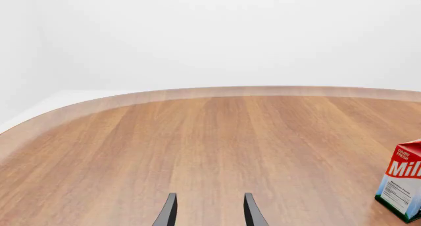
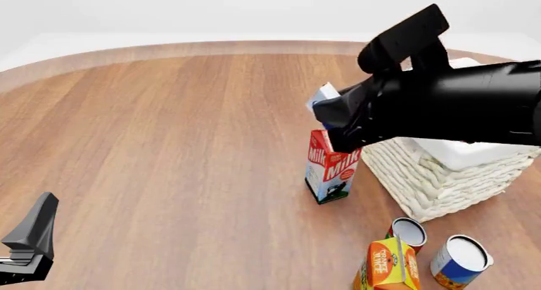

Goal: Pick up the cream cheese box and the butter, and put them in the basket.

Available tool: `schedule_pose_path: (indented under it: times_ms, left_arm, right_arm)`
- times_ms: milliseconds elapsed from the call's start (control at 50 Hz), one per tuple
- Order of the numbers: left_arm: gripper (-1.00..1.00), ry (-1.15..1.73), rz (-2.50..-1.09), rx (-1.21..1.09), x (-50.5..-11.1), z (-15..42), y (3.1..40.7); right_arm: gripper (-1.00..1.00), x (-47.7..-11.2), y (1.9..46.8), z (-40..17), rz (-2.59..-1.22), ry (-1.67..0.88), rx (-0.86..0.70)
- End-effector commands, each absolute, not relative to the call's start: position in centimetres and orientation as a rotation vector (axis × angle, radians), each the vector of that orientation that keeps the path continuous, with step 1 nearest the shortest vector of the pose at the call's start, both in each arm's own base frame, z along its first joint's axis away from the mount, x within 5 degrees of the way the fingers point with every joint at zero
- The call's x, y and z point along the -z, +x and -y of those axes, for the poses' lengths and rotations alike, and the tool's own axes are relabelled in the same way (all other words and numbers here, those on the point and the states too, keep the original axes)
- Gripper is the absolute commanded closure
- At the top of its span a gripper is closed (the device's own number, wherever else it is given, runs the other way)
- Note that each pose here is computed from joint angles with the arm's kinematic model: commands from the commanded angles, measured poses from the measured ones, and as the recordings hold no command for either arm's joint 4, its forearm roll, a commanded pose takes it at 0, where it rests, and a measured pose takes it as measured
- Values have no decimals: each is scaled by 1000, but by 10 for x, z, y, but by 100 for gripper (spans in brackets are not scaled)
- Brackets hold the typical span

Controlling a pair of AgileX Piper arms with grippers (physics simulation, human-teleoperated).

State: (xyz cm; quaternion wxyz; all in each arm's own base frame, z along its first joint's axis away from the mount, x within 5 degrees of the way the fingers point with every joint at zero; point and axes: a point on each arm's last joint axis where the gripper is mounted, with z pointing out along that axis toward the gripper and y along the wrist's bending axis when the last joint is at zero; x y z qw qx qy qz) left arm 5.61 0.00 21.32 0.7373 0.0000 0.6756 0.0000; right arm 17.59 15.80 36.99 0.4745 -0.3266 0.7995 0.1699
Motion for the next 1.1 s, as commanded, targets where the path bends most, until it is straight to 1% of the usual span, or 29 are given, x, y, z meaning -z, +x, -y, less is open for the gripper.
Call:
schedule_pose_path:
  times_ms: [20, 160, 280, 400, 900, 960, 1100]
  left_arm:
    - [-100, 0, -1484, 0, -213, 0, 56]
    - [-100, 0, -1484, 0, -213, 0, 56]
    - [-100, 0, -1484, 0, -213, 0, 56]
    - [-100, 0, -1484, 0, -213, 0, 56]
    - [-100, 0, -1484, 0, -213, 0, 56]
    - [-100, 0, -1484, 0, -213, 0, 56]
    - [-100, 0, -1484, 0, -213, 0, 56]
  right_arm:
    - [100, -395, 177, -131, -1909, -704, -358]
    - [100, -413, 177, -116, -1870, -655, -319]
    - [100, -415, 180, -105, -1872, -603, -281]
    - [100, -430, 182, -87, -1859, -513, -235]
    - [100, -423, 208, -46, -1902, -270, -103]
    - [100, -420, 213, -39, -1908, -243, -73]
    - [100, -413, 224, -33, -1924, -198, -56]
